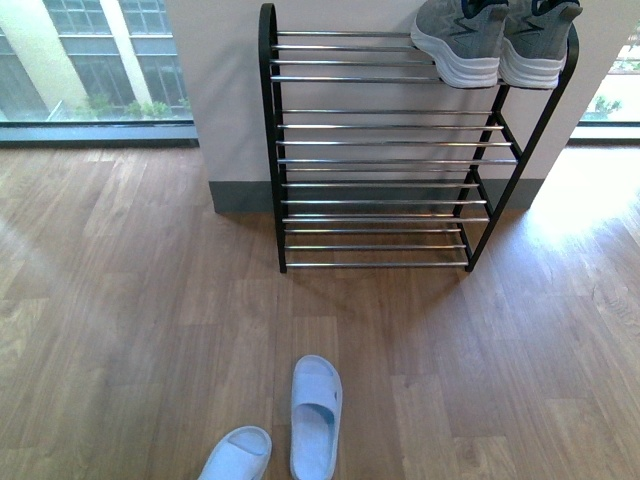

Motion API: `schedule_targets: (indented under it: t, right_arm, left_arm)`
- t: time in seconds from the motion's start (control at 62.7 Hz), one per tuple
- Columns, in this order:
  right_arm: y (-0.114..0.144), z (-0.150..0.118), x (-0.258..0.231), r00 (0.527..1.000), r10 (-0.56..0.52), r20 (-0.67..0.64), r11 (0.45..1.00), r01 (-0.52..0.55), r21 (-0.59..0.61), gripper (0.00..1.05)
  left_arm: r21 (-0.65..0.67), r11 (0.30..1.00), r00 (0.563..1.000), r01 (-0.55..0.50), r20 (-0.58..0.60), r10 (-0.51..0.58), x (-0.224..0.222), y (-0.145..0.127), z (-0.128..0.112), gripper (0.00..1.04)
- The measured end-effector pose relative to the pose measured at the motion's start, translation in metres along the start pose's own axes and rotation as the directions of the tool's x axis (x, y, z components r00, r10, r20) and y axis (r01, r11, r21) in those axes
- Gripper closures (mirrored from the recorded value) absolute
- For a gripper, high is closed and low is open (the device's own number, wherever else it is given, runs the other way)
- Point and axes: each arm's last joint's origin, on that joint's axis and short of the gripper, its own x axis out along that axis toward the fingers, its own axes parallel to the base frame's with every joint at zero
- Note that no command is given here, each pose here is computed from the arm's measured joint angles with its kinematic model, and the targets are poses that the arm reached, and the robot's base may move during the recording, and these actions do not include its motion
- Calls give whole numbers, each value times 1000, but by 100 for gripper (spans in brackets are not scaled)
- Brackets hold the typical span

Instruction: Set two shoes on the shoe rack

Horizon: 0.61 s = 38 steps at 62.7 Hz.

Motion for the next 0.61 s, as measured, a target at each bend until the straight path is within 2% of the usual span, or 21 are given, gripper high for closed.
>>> schedule_targets:
  t: [0.606]
  right_arm:
    - [0,0,0,1000,-3,0,1000,3,0,9]
  left_arm:
    - [0,1000,1000,2,0,-2,0,0,0,9]
